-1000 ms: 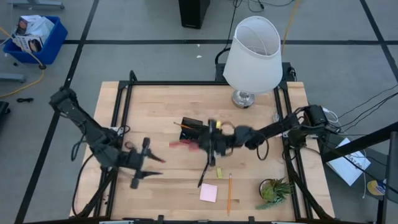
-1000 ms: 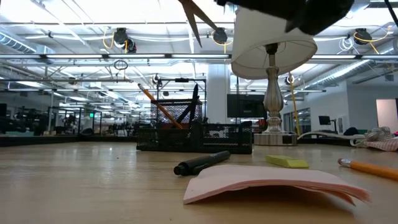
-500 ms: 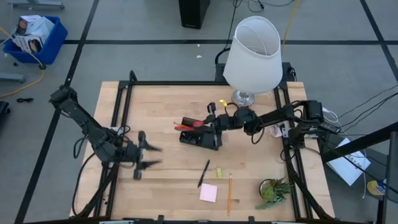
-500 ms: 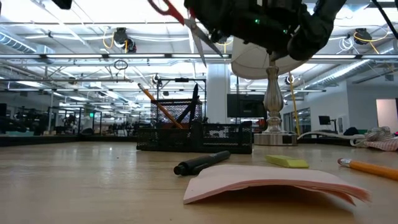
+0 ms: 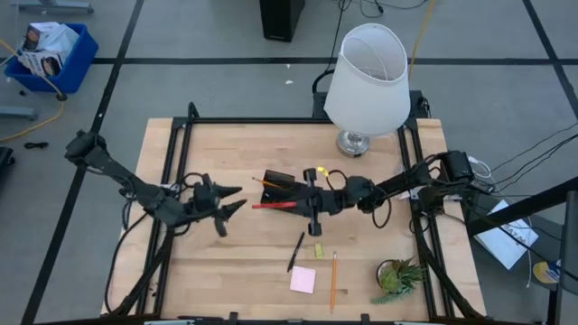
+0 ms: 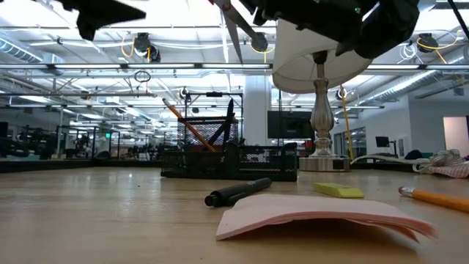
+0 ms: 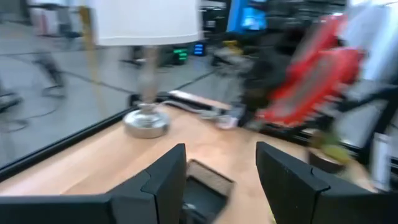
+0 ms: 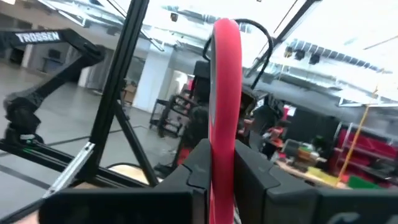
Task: Pick and place office supplies into organizer
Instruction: Put the red scissors into the black desk organizer
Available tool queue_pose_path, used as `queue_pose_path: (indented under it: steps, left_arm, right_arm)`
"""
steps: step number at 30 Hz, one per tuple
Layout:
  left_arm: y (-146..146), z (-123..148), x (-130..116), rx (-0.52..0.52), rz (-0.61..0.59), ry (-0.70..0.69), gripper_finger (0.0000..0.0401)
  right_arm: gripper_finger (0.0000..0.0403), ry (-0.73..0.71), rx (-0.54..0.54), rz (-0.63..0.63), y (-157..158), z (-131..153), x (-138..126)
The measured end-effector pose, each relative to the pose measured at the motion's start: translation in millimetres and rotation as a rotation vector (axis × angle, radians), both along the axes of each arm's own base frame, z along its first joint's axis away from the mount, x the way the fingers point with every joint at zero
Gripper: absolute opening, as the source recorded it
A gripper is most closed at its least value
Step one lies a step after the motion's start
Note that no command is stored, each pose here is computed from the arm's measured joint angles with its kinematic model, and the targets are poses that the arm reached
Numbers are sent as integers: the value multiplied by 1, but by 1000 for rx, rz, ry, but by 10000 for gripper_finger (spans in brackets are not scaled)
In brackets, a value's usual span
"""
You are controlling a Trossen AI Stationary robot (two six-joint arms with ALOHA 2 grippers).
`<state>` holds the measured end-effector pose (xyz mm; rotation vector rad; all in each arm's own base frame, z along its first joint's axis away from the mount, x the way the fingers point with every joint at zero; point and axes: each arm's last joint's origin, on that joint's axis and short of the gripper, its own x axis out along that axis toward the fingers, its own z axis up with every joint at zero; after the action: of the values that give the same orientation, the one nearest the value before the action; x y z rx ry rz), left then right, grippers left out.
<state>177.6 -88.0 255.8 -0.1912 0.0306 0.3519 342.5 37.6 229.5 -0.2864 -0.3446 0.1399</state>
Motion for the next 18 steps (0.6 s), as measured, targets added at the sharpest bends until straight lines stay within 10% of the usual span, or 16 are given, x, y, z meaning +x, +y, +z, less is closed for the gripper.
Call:
queue_pose_path:
  steps: [11, 18]
  left_arm:
    - [22, -2, 29, -12, 174, -85, 14]
    - [25, -2, 42, -40, 151, -166, 11]
  right_arm:
    - [36, -12, 2, -116, 0, -3, 1]
    - [31, -12, -10, -204, -2, -10, 11]
